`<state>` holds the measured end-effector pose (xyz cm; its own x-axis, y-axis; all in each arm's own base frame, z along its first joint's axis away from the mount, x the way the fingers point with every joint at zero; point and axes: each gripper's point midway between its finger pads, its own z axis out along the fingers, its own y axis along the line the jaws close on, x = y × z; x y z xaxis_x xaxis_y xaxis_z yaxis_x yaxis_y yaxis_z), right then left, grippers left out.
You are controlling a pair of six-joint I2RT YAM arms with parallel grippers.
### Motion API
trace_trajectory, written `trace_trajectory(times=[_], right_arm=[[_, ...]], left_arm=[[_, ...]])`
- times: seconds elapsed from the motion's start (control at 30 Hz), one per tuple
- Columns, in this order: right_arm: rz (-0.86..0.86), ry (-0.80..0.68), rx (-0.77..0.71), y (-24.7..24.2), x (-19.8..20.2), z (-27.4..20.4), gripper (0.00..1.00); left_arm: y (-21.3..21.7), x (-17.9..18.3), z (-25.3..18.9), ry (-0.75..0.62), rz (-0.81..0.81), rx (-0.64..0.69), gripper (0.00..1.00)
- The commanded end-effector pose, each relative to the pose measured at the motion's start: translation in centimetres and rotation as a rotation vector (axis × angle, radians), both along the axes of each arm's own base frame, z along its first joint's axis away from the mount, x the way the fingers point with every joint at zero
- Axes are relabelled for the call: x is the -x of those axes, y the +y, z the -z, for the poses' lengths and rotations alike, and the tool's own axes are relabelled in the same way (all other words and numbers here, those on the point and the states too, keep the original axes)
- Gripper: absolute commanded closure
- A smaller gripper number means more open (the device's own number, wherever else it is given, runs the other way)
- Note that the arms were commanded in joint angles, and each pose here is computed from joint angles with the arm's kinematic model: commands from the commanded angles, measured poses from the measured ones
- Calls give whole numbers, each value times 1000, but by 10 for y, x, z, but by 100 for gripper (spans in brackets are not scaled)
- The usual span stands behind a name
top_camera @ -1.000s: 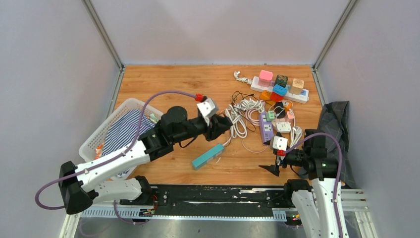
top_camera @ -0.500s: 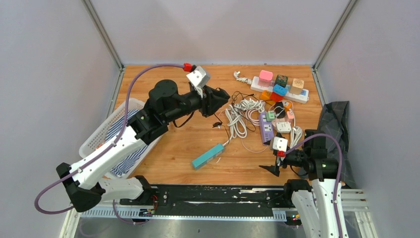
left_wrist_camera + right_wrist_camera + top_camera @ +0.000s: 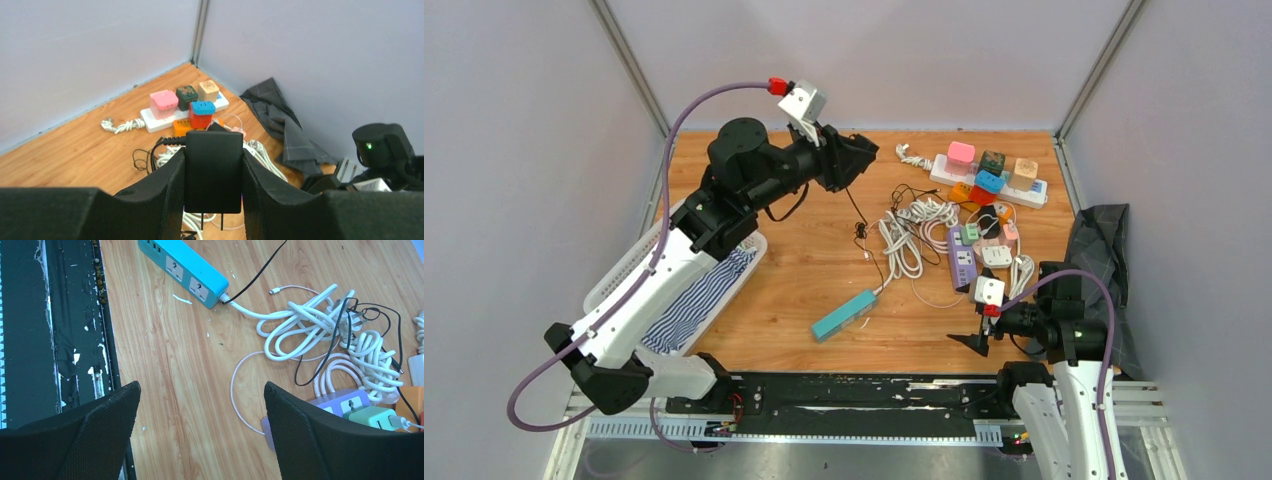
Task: Pull the plug off the socket
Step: Pick up the plug from the corner of the board, then place the plug at the center of the board.
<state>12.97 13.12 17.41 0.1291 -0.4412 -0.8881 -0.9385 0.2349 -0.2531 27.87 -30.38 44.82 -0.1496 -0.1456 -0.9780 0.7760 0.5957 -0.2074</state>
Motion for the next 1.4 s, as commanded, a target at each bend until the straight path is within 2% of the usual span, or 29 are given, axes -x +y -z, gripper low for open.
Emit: trace_trajectory(times=[0.0,0.2,0.5,0.93,1.37], right_arm=[[-9,15,-23,2,6,2,6],[-10,15,-24,2,6,3,6],[-10,16,-24,2,6,3,6],[-6,17,-23,2,6,3,6],[-6,13,-24,2,7,3,6]], left_arm=[[8,-7,-28,4,-21,61,100],[10,-9,-59,43,14,191,100],[21,-11,-94,27,-7,271,100],[37,-24,-116,8,-74,284,100],[71,-60,-100,40,-192,248,100]])
